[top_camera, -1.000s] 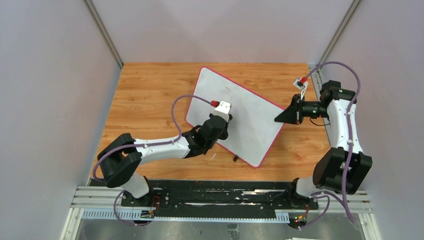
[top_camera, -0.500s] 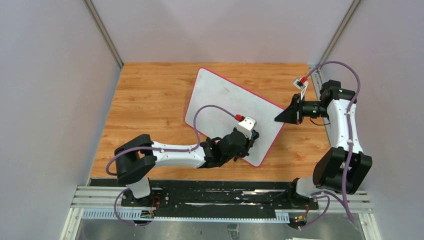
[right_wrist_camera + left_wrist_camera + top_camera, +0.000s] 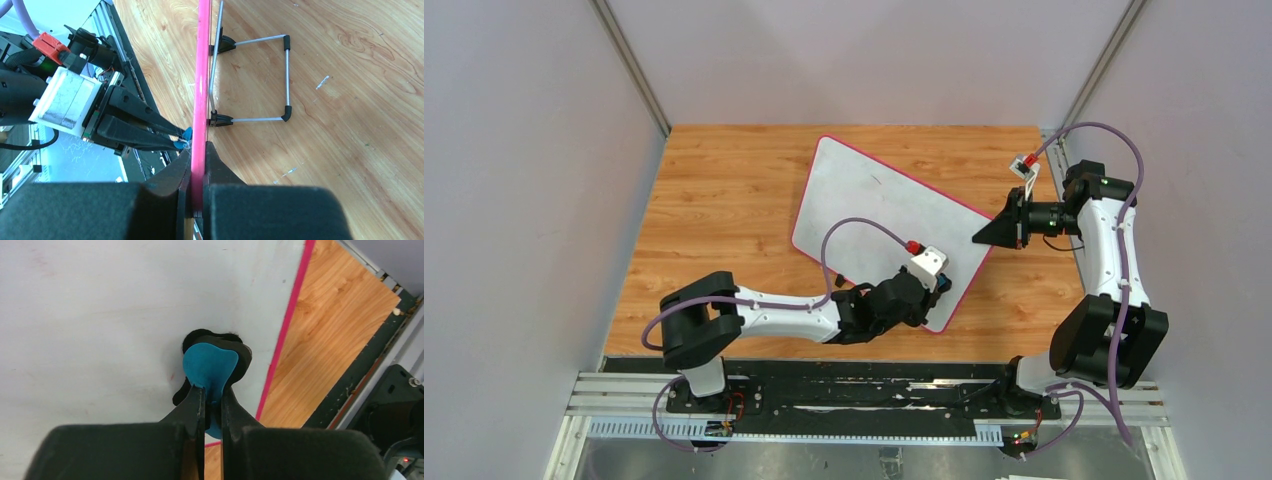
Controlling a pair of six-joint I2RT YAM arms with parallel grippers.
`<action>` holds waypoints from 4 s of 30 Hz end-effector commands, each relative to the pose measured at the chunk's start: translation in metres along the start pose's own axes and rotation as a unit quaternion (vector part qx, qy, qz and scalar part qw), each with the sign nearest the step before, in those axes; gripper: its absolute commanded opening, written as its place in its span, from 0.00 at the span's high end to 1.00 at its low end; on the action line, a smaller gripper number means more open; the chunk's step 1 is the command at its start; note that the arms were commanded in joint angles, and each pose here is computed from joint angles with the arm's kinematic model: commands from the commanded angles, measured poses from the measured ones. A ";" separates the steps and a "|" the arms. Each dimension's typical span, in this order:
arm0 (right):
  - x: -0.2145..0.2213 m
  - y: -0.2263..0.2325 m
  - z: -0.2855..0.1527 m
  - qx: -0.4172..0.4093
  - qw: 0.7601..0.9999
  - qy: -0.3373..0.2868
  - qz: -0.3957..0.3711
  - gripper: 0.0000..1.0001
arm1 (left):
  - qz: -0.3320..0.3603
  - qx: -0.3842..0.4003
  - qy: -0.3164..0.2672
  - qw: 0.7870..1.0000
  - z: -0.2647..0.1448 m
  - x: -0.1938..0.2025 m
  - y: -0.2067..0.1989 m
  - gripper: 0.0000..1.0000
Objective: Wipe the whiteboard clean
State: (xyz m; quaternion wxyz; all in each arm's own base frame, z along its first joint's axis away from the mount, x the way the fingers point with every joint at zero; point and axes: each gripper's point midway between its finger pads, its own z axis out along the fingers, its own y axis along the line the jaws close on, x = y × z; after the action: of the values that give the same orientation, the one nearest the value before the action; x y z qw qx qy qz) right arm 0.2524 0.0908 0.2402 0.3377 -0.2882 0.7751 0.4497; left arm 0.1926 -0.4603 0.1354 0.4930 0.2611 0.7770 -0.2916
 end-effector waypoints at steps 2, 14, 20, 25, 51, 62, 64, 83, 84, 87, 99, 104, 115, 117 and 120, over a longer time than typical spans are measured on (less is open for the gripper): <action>-0.003 0.020 0.005 -0.029 1.000 -0.002 -0.009 0.99 | 0.014 -0.048 -0.020 0.999 -0.010 -0.016 0.036 1.00; -0.003 0.019 0.004 -0.028 1.000 -0.002 -0.010 0.99 | 0.042 -0.133 -0.014 0.990 -0.034 -0.020 0.112 1.00; -0.004 0.019 0.004 -0.029 1.000 -0.003 -0.009 0.99 | 0.029 -0.168 -0.031 0.985 -0.055 -0.030 0.146 1.00; -0.005 0.020 0.004 -0.029 1.000 -0.004 -0.010 0.99 | 0.010 -0.110 -0.001 0.994 -0.031 -0.009 0.115 1.00; -0.003 0.020 0.004 -0.029 1.000 -0.002 -0.011 0.99 | 0.050 -0.028 0.009 0.998 0.007 0.013 -0.004 1.00; -0.003 0.020 0.004 -0.029 1.000 -0.003 -0.011 0.99 | 0.035 -0.118 -0.021 0.992 -0.022 -0.023 0.085 1.00; -0.003 0.020 0.004 -0.030 1.000 -0.003 -0.010 0.99 | 0.037 -0.138 -0.024 0.990 -0.029 -0.029 0.105 1.00; -0.003 0.019 0.005 -0.030 1.000 -0.002 -0.008 0.99 | 0.029 -0.338 -0.096 0.936 -0.162 -0.110 0.254 1.00; -0.003 0.019 0.005 -0.030 1.000 -0.002 -0.008 0.99 | 0.023 -0.350 -0.099 0.931 -0.170 -0.113 0.261 1.00; -0.004 0.020 0.004 -0.029 1.000 -0.002 -0.009 0.99 | -0.011 -0.396 -0.101 0.913 -0.190 -0.119 0.284 1.00; -0.006 0.023 0.002 -0.025 0.999 -0.003 -0.022 0.99 | -0.119 -0.405 0.051 0.905 -0.195 -0.076 0.320 1.00; -0.007 0.025 0.001 -0.024 0.999 -0.005 -0.028 0.99 | -0.158 -0.368 0.085 0.912 -0.194 -0.045 0.313 1.00; -0.005 0.023 0.002 -0.022 1.000 -0.001 -0.018 0.99 | -0.244 -0.237 0.186 0.922 -0.185 0.044 0.257 0.98; -0.006 0.024 0.002 -0.023 1.000 -0.002 -0.018 0.99 | -0.252 -0.239 0.209 0.914 -0.188 0.065 0.255 0.97; -0.007 0.024 0.002 -0.024 1.000 -0.004 -0.018 0.99 | -0.257 -0.259 0.229 0.903 -0.196 0.088 0.258 0.97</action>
State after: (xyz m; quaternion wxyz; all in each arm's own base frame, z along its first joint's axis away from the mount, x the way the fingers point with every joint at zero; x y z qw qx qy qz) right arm 0.2495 0.0926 0.2435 0.3420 -0.2981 0.7708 0.4472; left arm 0.2342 -0.1307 0.0875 0.2902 -0.0131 0.9498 -0.1161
